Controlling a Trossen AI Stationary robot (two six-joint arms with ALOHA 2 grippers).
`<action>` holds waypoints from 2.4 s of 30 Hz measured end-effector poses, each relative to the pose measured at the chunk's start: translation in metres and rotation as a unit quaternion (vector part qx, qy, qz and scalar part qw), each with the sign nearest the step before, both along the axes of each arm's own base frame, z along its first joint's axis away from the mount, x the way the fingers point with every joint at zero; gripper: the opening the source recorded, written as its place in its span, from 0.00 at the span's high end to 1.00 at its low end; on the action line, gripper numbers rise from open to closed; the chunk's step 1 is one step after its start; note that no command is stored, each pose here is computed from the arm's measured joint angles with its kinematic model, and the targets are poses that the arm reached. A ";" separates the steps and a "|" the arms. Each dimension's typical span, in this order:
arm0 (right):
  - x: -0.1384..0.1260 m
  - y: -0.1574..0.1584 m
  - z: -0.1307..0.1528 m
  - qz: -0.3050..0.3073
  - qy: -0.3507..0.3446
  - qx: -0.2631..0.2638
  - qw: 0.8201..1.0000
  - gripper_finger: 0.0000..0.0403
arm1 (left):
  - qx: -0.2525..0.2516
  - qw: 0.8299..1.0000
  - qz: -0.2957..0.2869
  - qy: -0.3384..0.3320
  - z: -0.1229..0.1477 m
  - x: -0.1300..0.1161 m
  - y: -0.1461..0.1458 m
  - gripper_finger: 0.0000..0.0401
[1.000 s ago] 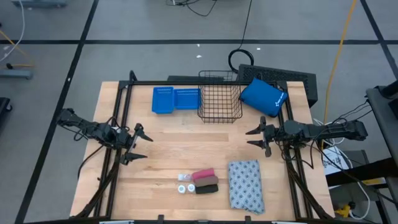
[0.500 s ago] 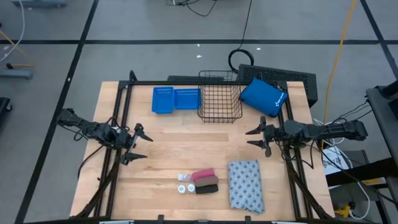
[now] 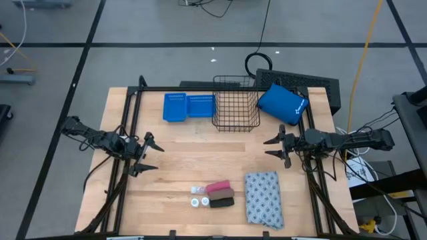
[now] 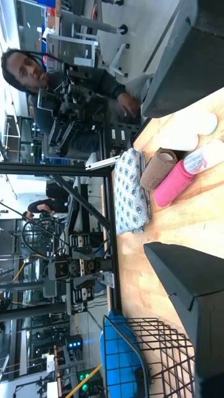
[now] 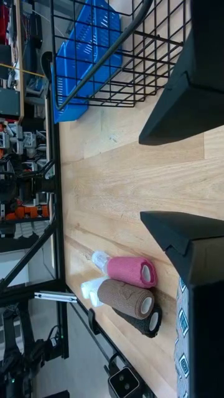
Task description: Pick & Place Medicine items
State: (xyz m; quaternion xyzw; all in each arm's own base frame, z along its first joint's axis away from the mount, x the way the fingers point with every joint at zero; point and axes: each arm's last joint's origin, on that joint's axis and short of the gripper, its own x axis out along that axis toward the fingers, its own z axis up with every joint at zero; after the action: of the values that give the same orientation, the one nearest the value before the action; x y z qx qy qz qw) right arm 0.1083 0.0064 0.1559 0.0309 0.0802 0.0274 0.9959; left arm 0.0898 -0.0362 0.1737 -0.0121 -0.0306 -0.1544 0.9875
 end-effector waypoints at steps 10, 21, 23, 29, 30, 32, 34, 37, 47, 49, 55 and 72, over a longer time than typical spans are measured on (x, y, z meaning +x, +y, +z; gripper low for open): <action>0.000 0.000 0.000 0.000 0.000 0.000 1.000 0.57 | 0.000 1.000 0.000 0.000 0.000 0.000 0.000 0.12; 0.000 0.000 0.000 0.000 0.000 0.000 1.000 0.57 | 0.000 1.000 0.000 0.000 0.000 0.000 0.000 0.12; 0.000 0.000 0.000 0.000 0.000 0.000 1.000 0.57 | 0.000 1.000 0.000 0.000 0.000 0.000 0.000 0.12; 0.000 0.000 0.000 0.000 0.000 0.000 1.000 0.57 | 0.000 1.000 0.000 0.000 0.000 0.000 0.000 0.12; 0.000 0.000 0.000 0.000 0.000 0.000 1.000 0.57 | 0.000 1.000 0.000 0.000 0.000 0.000 0.000 0.12; 0.000 0.000 0.000 0.000 0.000 0.000 1.000 0.56 | 0.000 1.000 0.000 0.000 0.000 0.000 0.000 0.12; 0.000 0.000 0.000 0.000 0.000 0.000 1.000 0.57 | 0.000 1.000 0.000 0.000 0.000 0.000 0.000 0.12; 0.000 0.000 0.000 0.000 0.000 0.000 1.000 0.57 | 0.000 1.000 0.000 0.000 0.000 0.000 0.000 0.12; 0.000 0.000 0.000 0.000 0.000 0.000 1.000 0.56 | 0.000 1.000 0.000 0.000 0.000 0.000 0.000 0.12; 0.000 0.000 0.000 0.000 0.000 0.000 1.000 0.57 | 0.000 1.000 0.000 0.000 0.000 0.000 0.000 0.12; 0.000 0.000 0.000 0.000 0.000 0.000 1.000 0.57 | 0.000 1.000 0.000 0.000 0.000 0.000 0.000 0.12; 0.000 0.000 0.000 0.000 0.000 0.000 1.000 0.56 | 0.000 1.000 0.000 0.000 0.000 0.000 0.000 0.12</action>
State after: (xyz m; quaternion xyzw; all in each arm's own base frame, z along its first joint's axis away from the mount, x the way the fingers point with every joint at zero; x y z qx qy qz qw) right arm 0.1083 0.0064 0.1559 0.0309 0.0802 0.0273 0.9959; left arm 0.0899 -0.0362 0.1736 -0.0120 -0.0303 -0.1543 0.9875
